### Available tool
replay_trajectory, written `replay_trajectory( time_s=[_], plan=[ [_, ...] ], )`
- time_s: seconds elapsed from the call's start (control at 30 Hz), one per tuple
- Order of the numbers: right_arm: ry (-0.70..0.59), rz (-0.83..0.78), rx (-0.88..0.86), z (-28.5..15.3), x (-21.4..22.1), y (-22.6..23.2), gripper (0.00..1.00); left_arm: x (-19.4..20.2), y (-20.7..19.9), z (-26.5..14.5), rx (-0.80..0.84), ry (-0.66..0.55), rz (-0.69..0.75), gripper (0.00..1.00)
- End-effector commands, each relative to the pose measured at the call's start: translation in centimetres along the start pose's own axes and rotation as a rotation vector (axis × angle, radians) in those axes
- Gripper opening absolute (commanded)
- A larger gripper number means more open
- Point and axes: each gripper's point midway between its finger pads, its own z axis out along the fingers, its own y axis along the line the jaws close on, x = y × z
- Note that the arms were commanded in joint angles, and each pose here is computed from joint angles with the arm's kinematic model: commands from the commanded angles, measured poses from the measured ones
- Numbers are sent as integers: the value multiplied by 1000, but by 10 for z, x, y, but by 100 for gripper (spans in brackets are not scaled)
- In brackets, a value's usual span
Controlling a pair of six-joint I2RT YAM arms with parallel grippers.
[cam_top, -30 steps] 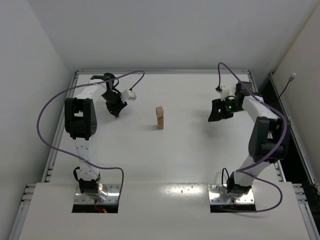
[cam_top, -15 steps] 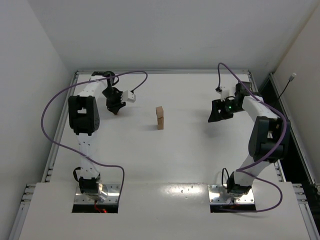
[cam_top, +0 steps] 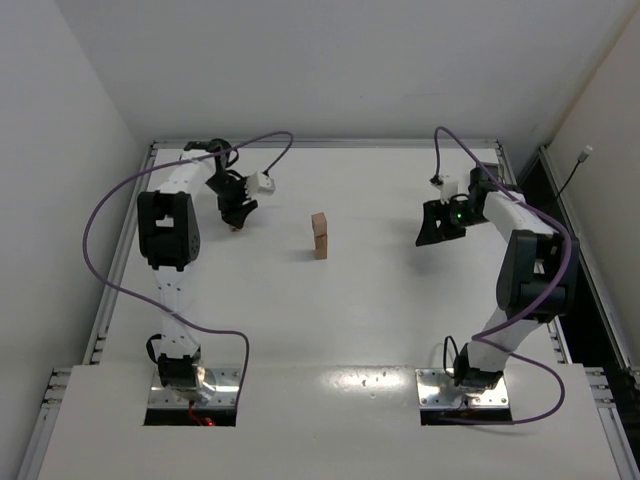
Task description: Build the wood block tower
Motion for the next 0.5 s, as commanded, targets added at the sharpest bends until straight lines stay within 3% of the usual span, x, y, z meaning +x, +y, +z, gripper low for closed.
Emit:
replay_trajectory(
  time_s=[0.0, 0.03, 0.07, 0.1, 0.2, 0.23, 0.27, 0.33, 0.4, 0.47],
  plan=[
    [-56, -41, 2, -6, -22, 1, 57, -62, 17, -62, -151, -195, -81, 51],
    [-49, -36, -1, -5, -18, 1, 57, -71, 27, -79, -208, -236, -117, 51],
    [-56, -41, 2, -7, -20, 3, 57, -81, 29, -93, -246, -284, -252, 51],
    [-46, -35, 7, -6, -16, 1, 57, -89, 31, -127, -335, -335, -299, 100],
    [-50, -54, -2, -6, -17, 2, 57, -100, 31, -162, -448, -452, -463, 100],
    [-61, -61, -7, -5, -19, 3, 57, -111, 31, -199, -540, -539, -461, 100],
    [-61, -61, -7, -5, -19, 3, 57, -101, 26, -199, -522, -591, -633, 100],
    [-65, -61, -17, -4, -22, 3, 57, -103, 20, -216, -518, -706, -757, 100],
    [-74, -68, -13, -6, -26, 3, 57, -101, 14, -235, -463, -813, -814, 100],
    [-75, -69, -13, -6, -29, 1, 57, -117, -3, -234, -235, -920, -797, 100]
  ],
)
